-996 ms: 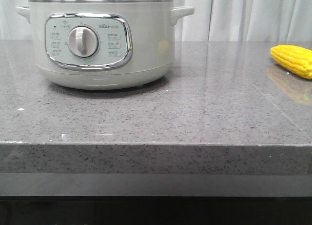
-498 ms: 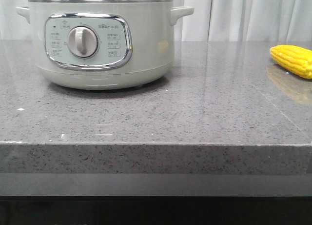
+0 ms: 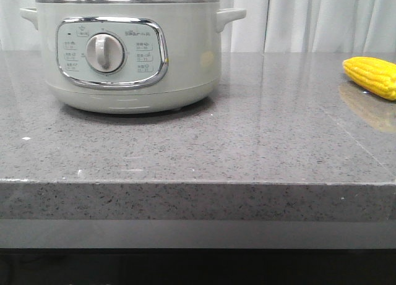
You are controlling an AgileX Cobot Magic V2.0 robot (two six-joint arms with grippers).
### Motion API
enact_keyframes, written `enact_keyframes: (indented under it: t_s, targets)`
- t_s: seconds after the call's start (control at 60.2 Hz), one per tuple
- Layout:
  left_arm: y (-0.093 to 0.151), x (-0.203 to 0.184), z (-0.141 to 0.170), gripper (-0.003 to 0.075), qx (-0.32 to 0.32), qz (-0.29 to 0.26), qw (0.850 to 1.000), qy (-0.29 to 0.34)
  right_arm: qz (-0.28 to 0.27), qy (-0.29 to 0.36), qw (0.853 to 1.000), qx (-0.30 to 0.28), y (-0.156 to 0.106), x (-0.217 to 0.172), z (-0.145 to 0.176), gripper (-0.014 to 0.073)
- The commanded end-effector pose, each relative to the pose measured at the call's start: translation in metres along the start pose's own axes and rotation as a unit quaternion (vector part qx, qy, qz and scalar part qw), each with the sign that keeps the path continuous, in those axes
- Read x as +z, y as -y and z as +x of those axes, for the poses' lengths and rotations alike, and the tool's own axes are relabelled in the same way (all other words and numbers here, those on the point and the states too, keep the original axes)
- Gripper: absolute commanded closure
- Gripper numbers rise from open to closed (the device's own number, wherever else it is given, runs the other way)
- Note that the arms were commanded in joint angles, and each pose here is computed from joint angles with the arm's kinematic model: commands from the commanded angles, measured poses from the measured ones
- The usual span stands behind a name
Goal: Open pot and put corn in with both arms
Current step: 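Grasp the lid knob with the left gripper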
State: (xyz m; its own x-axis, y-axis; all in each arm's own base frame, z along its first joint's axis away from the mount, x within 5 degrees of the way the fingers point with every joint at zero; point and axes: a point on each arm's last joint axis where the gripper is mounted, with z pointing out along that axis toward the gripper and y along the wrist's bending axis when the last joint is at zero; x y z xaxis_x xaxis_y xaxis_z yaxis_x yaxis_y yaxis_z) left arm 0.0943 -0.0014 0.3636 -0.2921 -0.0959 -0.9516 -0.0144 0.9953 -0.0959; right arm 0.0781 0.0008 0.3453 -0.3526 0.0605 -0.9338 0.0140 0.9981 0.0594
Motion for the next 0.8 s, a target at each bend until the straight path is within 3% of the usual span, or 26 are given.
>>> enact_keyframes:
  t_s: [0.0,0.033,0.1,0.149,0.183,0.598,0.78]
  targets:
    - [0.001,0.000,-0.016,0.0549,0.006,0.003,0.999,0.043,0.000,0.033,0.999,-0.006,0.000,-0.001,-0.012,0.0319]
    - [0.001,0.001,-0.016,0.0490,0.009,0.001,0.999,0.042,0.000,0.033,0.999,-0.006,0.000,-0.001,-0.012,0.0222]
    - [0.001,0.004,-0.017,0.0294,0.010,0.002,0.999,0.045,0.000,0.032,0.999,-0.006,0.000,-0.001,-0.012,0.0036]
    - [0.004,0.007,-0.019,0.0169,0.006,0.016,0.999,0.051,0.001,0.030,1.000,-0.006,0.000,-0.001,-0.012,-0.0035]
    - [0.007,0.010,-0.020,0.0138,0.007,0.025,0.998,0.051,0.001,0.030,1.000,-0.006,0.000,-0.001,-0.012,-0.0048]
    - [0.070,0.056,-0.046,0.0139,0.047,0.190,0.979,0.054,0.000,0.031,0.999,-0.006,0.000,-0.001,-0.012,-0.0047]
    - [0.104,0.082,-0.062,0.0154,0.058,0.230,0.970,0.056,0.000,0.031,0.999,-0.006,0.000,-0.001,-0.012,-0.0047]
